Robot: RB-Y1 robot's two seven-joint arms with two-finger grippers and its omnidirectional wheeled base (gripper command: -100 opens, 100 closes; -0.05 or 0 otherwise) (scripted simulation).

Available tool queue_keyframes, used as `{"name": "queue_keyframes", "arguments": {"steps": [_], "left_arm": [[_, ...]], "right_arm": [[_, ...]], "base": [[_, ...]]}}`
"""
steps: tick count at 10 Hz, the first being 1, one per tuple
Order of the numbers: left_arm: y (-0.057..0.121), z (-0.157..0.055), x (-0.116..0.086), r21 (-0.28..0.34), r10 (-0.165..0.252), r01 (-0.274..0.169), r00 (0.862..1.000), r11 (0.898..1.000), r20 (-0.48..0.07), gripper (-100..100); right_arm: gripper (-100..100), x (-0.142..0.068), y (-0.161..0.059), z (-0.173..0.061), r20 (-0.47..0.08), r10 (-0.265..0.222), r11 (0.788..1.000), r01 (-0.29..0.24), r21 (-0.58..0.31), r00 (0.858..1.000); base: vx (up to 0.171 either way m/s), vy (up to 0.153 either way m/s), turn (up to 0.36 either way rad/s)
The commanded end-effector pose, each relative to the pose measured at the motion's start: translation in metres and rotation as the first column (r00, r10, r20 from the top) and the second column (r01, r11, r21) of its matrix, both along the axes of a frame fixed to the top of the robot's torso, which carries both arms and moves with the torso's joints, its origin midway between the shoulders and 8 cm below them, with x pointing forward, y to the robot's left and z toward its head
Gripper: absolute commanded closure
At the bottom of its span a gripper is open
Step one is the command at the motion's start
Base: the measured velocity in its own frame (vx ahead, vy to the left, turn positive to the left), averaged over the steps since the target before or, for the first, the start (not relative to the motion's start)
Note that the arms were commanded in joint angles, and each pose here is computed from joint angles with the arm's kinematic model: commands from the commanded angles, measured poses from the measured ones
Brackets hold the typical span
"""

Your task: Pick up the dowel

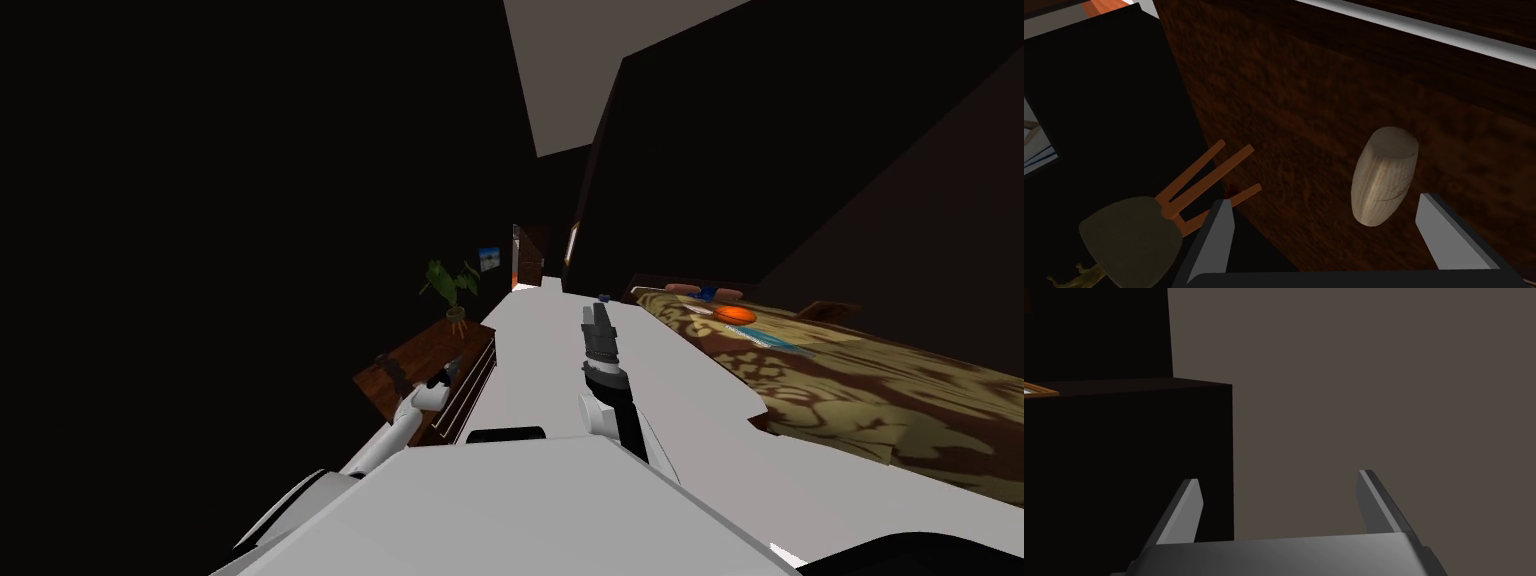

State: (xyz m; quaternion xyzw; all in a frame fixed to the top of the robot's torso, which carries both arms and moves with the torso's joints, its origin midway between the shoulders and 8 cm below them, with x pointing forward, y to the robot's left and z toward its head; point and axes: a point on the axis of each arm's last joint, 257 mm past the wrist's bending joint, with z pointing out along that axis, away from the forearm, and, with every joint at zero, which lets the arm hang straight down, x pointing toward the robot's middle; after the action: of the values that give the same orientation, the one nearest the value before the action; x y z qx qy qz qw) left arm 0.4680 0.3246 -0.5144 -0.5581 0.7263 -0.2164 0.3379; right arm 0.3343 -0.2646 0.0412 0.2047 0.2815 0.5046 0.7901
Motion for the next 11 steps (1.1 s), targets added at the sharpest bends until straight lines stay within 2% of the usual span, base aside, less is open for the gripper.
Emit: {"name": "queue_keyframes", "arguments": {"steps": [1, 2, 3, 4, 5, 6, 7, 11], "left_arm": [[0.01, -0.014, -0.012, 0.01, 0.014, -0.013, 0.998, 1.0, -0.064, -100], [0.019, -0.024, -0.023, 0.019, 0.027, -0.025, 0.993, 1.0, -0.112, -100], [0.019, -0.024, -0.023, 0.019, 0.027, -0.025, 0.993, 1.0, -0.113, -100], [0.027, -0.034, -0.033, 0.026, 0.04, -0.037, 0.987, 0.999, -0.158, -100], [0.027, -0.034, -0.033, 0.026, 0.04, -0.037, 0.987, 0.999, -0.158, -100], [0.035, -0.042, -0.044, 0.032, 0.053, -0.047, 0.978, 0.998, -0.2, -100], [0.035, -0.042, -0.044, 0.032, 0.053, -0.047, 0.978, 0.998, -0.2, -100], [0.054, -0.065, -0.077, 0.047, 0.09, -0.079, 0.943, 0.996, -0.319, -100]], "right_arm": [[0, 0.0, 0.0, 0.0, 0.0, 0.0, 1.0, 0.0, 0.0, 1.0], [0, 0.0, 0.0, 0.0, 0.0, 0.0, 1.0, 0.0, 0.0, 1.0], [0, 0.0, 0.0, 0.0, 0.0, 0.0, 1.0, 0.0, 0.0, 1.0], [0, 0.0, 0.0, 0.0, 0.0, 0.0, 1.0, 0.0, 0.0, 1.0], [0, 0.0, 0.0, 0.0, 0.0, 0.0, 1.0, 0.0, 0.0, 1.0], [0, 0.0, 0.0, 0.0, 0.0, 0.0, 1.0, 0.0, 0.0, 1.0], [0, 0.0, 0.0, 0.0, 0.0, 0.0, 1.0, 0.0, 0.0, 1.0], [0, 0.0, 0.0, 0.0, 0.0, 0.0, 1.0, 0.0, 0.0, 1.0]], "base": [[0.055, 0.033, -0.083], [0.086, 0.035, -0.1], [0.074, 0.034, -0.045], [0.07, 0.023, -0.078], [0.052, 0.018, -0.035], [0.052, 0.028, -0.064], [0.047, 0.024, -0.026], [0.082, 0.028, -0.055]]}}
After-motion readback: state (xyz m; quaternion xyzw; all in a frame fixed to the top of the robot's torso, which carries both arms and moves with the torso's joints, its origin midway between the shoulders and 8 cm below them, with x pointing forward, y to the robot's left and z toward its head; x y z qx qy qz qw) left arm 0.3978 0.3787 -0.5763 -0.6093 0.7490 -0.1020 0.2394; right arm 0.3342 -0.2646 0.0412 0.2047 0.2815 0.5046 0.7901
